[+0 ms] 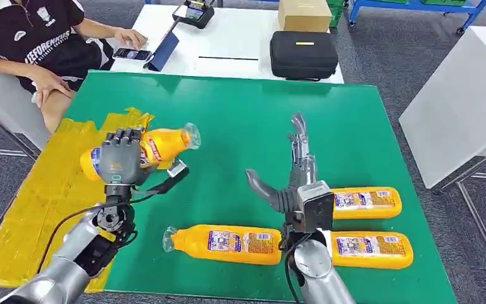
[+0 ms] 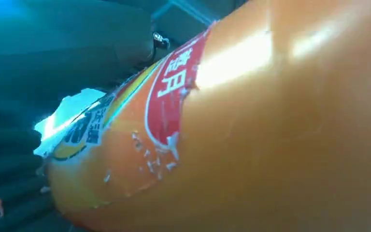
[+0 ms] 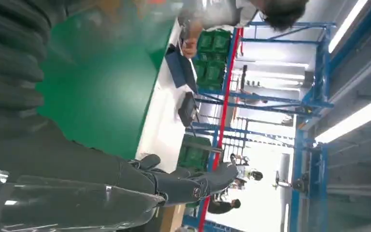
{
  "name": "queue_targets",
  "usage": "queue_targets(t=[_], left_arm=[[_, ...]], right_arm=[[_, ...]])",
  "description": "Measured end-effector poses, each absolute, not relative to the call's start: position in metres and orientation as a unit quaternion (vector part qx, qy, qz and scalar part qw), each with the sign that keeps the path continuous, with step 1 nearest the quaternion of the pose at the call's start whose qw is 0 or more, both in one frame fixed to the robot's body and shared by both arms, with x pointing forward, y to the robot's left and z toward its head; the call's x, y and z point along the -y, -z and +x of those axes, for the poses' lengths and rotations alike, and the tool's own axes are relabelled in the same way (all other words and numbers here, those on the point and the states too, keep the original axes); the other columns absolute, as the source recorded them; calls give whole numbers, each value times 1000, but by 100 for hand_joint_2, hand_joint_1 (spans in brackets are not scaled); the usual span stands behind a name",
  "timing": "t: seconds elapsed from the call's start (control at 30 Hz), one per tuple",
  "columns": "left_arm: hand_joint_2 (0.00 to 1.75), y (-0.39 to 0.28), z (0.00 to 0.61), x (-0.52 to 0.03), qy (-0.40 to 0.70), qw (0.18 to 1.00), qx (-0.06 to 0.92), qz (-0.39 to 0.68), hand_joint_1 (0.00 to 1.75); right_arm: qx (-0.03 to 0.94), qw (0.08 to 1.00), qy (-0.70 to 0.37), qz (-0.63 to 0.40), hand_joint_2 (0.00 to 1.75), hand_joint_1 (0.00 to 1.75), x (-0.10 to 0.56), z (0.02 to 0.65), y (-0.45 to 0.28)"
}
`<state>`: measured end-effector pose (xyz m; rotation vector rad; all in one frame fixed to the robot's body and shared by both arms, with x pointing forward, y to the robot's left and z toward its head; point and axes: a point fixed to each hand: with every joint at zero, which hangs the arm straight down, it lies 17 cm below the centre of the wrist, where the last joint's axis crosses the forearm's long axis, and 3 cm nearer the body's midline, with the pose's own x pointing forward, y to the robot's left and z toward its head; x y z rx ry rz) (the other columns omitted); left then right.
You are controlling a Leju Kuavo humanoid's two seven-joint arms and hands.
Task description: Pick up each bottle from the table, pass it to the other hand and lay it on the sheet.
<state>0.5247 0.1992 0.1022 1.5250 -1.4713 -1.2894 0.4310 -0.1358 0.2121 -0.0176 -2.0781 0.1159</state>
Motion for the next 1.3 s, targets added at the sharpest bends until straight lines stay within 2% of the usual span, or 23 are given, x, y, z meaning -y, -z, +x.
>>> queue_targets(t=[0.53, 0.83, 0.87, 0.9, 1.2, 1.23, 1.3], left_arm=[[175, -32, 515, -226, 580, 339, 487, 558, 175], [175, -18, 512, -238, 590, 353, 467, 556, 175], [175, -17, 512, -239, 590, 355, 466, 556, 105], [175, -17, 511, -240, 590, 356, 464, 556, 0], [175, 3, 508, -269, 594, 403, 411, 562, 0], [0, 4, 507, -271, 594, 407, 408, 562, 0], [0, 8, 506, -275, 596, 414, 400, 560, 0]], right_arm=[[866, 495, -67, -13, 175, 0, 133, 429, -219], [864, 498, -73, -14, 175, 0, 132, 430, -217], [864, 498, -75, -15, 175, 0, 132, 430, -217], [863, 499, -78, -17, 175, 0, 131, 430, -216], [858, 502, -105, -35, 175, 0, 127, 431, -212], [857, 503, -106, -36, 175, 0, 127, 431, -211], [857, 503, -108, -37, 175, 0, 126, 431, -211]])
